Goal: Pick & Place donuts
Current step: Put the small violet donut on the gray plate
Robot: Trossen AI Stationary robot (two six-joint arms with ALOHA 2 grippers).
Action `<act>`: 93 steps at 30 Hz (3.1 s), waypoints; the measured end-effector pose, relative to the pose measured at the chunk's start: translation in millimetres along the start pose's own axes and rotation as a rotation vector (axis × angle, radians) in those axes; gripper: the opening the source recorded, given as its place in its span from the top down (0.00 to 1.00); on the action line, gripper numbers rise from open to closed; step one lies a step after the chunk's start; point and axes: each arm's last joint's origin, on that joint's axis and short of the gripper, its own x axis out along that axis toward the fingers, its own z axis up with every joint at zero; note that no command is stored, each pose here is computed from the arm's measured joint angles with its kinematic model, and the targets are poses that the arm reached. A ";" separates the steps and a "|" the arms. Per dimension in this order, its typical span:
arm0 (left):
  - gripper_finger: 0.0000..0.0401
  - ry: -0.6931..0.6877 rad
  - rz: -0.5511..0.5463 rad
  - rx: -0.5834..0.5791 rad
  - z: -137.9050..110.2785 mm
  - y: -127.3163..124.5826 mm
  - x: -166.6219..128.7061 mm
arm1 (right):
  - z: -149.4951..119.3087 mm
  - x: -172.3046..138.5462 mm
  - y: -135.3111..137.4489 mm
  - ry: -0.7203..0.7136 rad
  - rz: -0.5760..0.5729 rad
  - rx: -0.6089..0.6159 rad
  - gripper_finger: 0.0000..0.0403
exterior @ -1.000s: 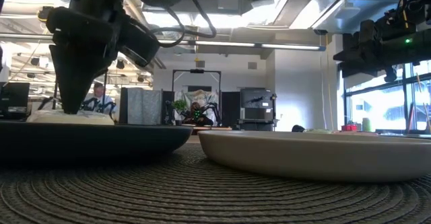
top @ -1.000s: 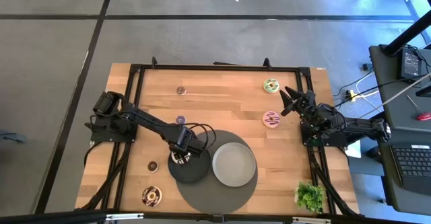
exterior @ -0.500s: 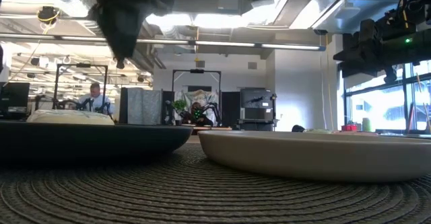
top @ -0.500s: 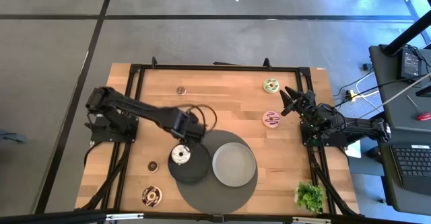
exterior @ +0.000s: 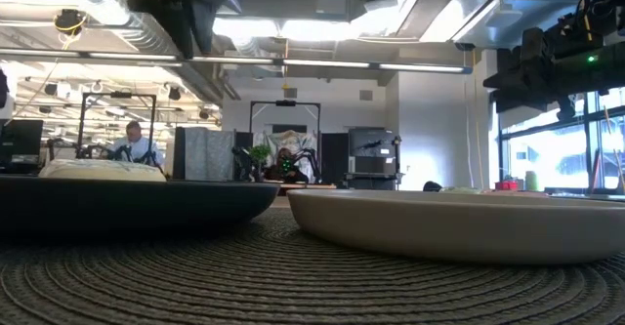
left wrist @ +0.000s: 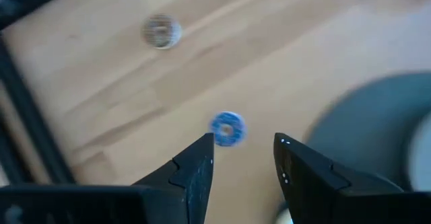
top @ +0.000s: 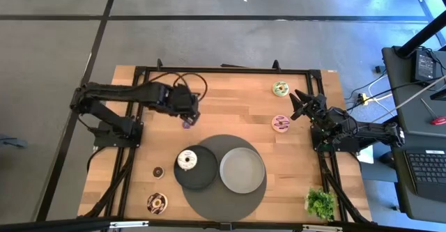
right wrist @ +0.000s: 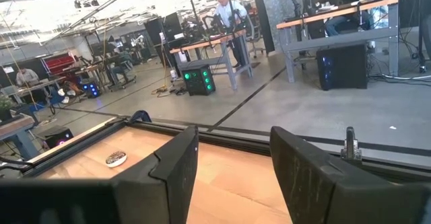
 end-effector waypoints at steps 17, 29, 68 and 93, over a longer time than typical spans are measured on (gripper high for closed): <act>0.65 0.253 0.020 -0.085 3.5 10.3 114.8 | 0.0 0.0 0.0 0.000 0.000 -0.006 0.54; 0.66 0.281 0.040 -0.210 -34.2 15.8 152.2 | 0.0 0.0 0.0 0.000 -0.001 -0.048 0.54; 0.80 0.254 0.025 -0.338 -54.3 18.8 171.4 | 0.0 0.0 0.0 0.000 -0.001 -0.054 0.54; 0.96 -0.059 -0.452 0.205 8.4 -100.9 55.7 | -0.1 0.1 0.0 0.001 -0.001 -0.058 0.54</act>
